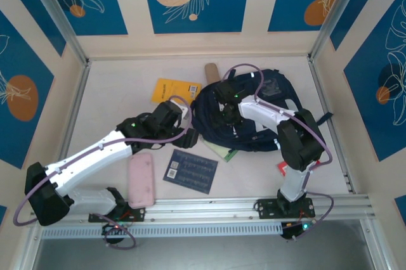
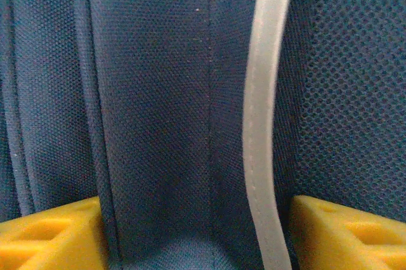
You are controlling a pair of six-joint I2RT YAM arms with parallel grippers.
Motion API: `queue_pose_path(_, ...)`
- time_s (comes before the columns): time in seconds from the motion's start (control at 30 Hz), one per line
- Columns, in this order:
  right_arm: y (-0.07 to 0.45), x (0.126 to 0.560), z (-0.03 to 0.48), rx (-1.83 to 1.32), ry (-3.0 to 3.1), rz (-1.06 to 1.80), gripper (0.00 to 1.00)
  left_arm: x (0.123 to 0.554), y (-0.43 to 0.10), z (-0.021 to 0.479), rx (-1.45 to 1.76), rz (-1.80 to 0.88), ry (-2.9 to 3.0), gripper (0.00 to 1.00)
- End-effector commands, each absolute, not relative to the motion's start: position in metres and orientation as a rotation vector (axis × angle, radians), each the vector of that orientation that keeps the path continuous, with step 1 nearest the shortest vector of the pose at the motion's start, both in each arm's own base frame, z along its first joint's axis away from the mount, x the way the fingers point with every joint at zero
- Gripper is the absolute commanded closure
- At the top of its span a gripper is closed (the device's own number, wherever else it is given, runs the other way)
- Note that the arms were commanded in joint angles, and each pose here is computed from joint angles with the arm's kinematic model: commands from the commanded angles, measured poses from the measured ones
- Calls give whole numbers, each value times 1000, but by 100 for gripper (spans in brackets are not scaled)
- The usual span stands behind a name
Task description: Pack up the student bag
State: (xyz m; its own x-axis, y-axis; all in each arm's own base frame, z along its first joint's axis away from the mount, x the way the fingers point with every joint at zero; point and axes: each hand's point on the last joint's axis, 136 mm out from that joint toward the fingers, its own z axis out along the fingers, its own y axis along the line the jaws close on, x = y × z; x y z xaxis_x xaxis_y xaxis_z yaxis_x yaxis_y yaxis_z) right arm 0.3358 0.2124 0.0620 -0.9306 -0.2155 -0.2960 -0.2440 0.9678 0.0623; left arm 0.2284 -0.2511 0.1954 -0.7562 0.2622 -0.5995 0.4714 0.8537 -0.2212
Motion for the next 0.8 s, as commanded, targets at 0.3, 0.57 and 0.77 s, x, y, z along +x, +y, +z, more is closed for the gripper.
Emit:
queue_pose_path(0.3,205,322,72,-312,2874,146,100,232,-244,207,522,-479,2416,19)
queue_pose_path(0.57,201,342,164,-144,2740,492,100,238,-258,215,604,-494,2371,19)
queue_pose_path(0.77,195,350,206,49,2688,735,100,236,-284,228,747,-573,2188,19)
